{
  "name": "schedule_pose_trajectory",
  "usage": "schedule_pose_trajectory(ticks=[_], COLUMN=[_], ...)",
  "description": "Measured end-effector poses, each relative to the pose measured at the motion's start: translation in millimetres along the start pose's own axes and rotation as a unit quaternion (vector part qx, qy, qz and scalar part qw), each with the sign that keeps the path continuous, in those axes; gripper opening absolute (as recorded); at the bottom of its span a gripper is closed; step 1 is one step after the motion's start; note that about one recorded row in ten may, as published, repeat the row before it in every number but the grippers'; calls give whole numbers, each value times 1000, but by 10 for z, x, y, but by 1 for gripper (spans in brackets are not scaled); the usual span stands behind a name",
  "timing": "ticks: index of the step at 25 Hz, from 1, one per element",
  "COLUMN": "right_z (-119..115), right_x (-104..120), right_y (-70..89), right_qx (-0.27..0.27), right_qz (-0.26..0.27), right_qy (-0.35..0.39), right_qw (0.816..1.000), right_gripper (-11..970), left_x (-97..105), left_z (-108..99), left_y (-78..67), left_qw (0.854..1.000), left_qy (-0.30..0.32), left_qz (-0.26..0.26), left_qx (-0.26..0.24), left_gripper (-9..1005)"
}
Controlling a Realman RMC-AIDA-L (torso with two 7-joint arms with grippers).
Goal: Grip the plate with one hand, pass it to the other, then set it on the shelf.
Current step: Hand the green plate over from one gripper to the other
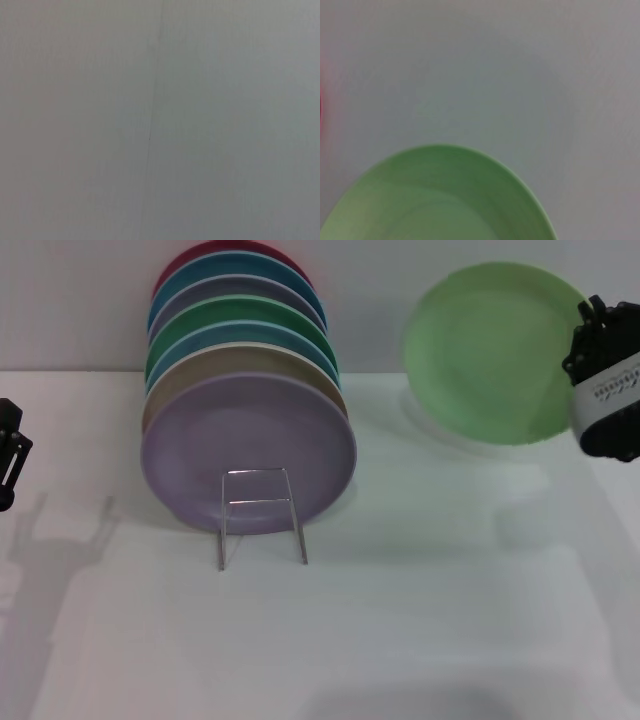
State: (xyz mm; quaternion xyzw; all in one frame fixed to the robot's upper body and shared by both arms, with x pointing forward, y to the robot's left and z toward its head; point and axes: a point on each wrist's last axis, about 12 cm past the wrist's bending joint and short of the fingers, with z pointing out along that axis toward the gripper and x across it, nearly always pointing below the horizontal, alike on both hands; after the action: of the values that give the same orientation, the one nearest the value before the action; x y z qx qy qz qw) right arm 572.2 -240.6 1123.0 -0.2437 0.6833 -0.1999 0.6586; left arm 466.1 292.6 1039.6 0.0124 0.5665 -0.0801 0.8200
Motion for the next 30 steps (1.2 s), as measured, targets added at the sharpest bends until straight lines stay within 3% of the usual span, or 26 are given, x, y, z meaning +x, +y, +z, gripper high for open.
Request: schedule_pose_trajectory(ticks=[8, 16, 30], right_z=[-115, -183, -145], right_x=[-16, 216, 718], right_y=[139, 157, 228], right_qx=[49, 63, 13], right_qz=[3, 135, 276], right_qy=[-59, -96, -84], right_qw=[997, 984, 958], right_gripper=[20, 21, 20], left_x=[1, -5, -78], left_z=[25, 39, -115], left_y=[-9, -23, -111], left_qw=[1000, 1000, 998], left_qy=[-1, -5, -30], left_qz=[-1, -3, -42], left_qx=[2, 4, 36], left_gripper=[785, 782, 777])
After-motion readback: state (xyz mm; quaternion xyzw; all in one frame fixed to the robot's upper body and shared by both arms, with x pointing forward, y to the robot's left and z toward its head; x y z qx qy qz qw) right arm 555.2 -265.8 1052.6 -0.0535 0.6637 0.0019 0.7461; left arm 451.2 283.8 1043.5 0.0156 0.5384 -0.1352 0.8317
